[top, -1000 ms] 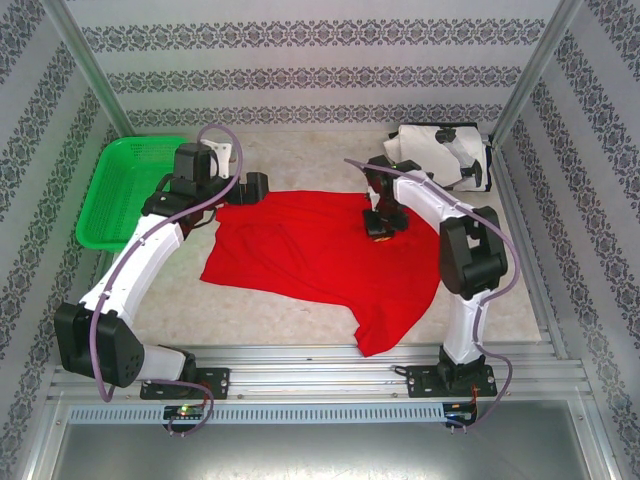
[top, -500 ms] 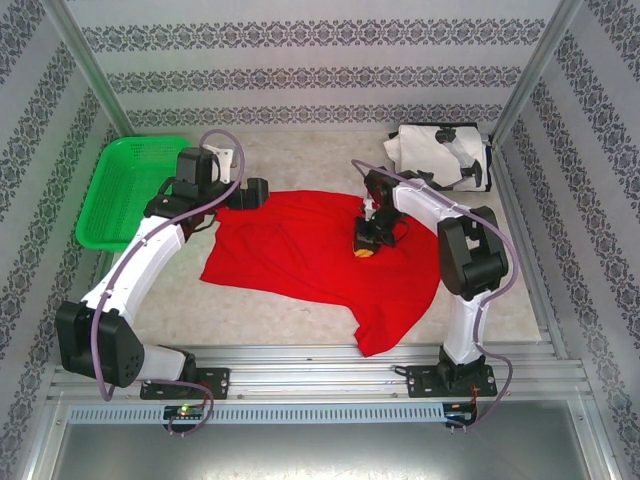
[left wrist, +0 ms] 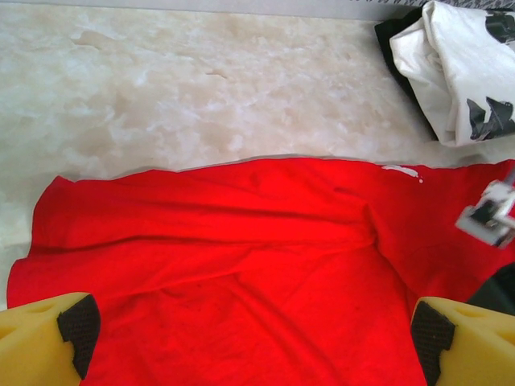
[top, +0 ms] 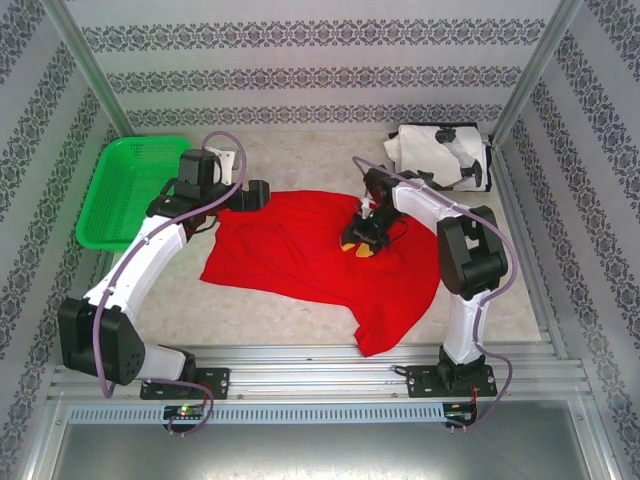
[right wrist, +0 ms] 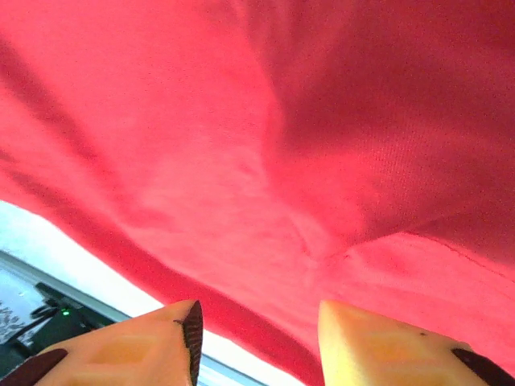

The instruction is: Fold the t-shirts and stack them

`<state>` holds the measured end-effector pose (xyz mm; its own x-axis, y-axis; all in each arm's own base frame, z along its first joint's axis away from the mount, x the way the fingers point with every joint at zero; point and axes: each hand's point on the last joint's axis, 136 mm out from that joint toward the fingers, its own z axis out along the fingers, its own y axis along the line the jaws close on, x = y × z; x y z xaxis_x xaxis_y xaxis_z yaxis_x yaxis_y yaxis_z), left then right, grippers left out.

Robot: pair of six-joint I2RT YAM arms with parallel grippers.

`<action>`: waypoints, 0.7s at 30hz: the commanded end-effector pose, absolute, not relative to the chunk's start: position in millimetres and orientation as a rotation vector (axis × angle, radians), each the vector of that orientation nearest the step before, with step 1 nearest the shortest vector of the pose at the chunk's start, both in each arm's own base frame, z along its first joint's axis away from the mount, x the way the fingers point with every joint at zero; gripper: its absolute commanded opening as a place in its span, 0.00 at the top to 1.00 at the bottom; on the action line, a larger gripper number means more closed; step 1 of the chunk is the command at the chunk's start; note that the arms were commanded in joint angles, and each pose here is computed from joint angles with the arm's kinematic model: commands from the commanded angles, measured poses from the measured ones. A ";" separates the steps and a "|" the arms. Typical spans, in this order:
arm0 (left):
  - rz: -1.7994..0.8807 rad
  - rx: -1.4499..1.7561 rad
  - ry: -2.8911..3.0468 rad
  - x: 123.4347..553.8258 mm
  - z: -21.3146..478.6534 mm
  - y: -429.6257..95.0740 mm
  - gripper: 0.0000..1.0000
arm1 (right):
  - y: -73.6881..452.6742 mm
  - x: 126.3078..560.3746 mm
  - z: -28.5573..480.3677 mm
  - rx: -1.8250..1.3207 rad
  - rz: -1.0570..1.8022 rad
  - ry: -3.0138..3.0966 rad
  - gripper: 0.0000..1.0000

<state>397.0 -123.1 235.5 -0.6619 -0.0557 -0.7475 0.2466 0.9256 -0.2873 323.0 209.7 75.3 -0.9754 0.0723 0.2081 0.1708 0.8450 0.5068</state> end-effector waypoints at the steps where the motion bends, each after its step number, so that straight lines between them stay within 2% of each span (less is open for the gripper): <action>1: -0.477 0.223 2.261 402.0 227.8 -148.1 0.00 | 193.5 335.5 122.3 -0.249 -0.916 -2.919 0.56; 8: -0.594 0.300 2.294 418.9 208.4 -195.2 0.00 | 107.9 304.9 86.8 -0.610 -0.636 -2.922 0.58; 14: -0.654 0.362 2.311 444.3 190.9 -224.4 0.00 | 97.3 303.3 44.7 -0.738 -0.624 -2.886 0.61; 21: -0.664 0.384 2.319 464.7 171.5 -235.8 0.00 | 79.8 304.0 30.0 -0.833 -0.537 -2.897 0.64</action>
